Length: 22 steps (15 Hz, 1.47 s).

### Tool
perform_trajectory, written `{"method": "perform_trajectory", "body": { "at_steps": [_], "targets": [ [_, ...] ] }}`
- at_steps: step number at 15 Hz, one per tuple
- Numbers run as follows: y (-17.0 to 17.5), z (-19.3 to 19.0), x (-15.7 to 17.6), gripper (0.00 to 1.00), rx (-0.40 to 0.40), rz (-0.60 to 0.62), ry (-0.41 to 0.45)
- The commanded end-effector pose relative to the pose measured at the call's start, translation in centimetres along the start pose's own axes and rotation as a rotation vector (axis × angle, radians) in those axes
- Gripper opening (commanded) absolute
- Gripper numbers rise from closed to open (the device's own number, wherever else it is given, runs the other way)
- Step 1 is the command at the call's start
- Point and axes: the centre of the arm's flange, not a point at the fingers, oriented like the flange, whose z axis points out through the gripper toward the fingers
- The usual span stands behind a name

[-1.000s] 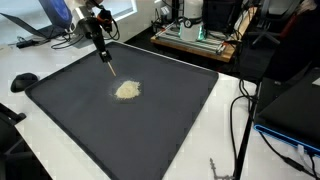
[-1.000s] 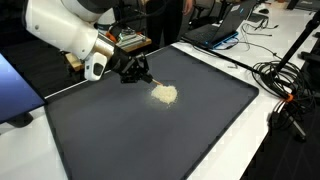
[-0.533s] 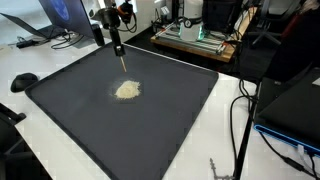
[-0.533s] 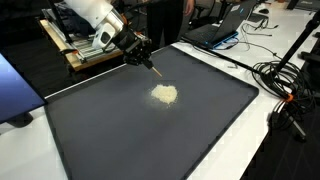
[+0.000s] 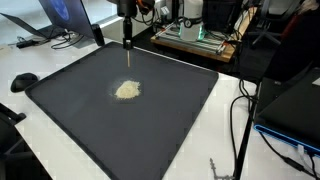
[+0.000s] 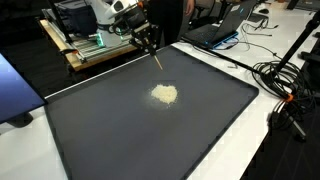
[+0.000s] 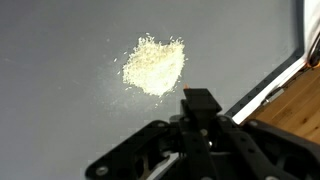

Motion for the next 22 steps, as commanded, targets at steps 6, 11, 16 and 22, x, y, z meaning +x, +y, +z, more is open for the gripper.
{"method": "perform_trajectory", "body": {
  "at_steps": [6, 11, 16, 22],
  "targets": [
    [-2.8, -0.1, -3.3, 0.03, -0.233, -0.265, 0.138],
    [-1.6, -0.1, -3.0, 0.03, -0.263, -0.5, 0.119],
    [-3.5, -0.4, -3.2, 0.03, -0.257, -0.692, 0.078],
    [-7.0, 0.6, -4.3, 0.03, -0.276, -0.839, 0.037]
  ]
}}
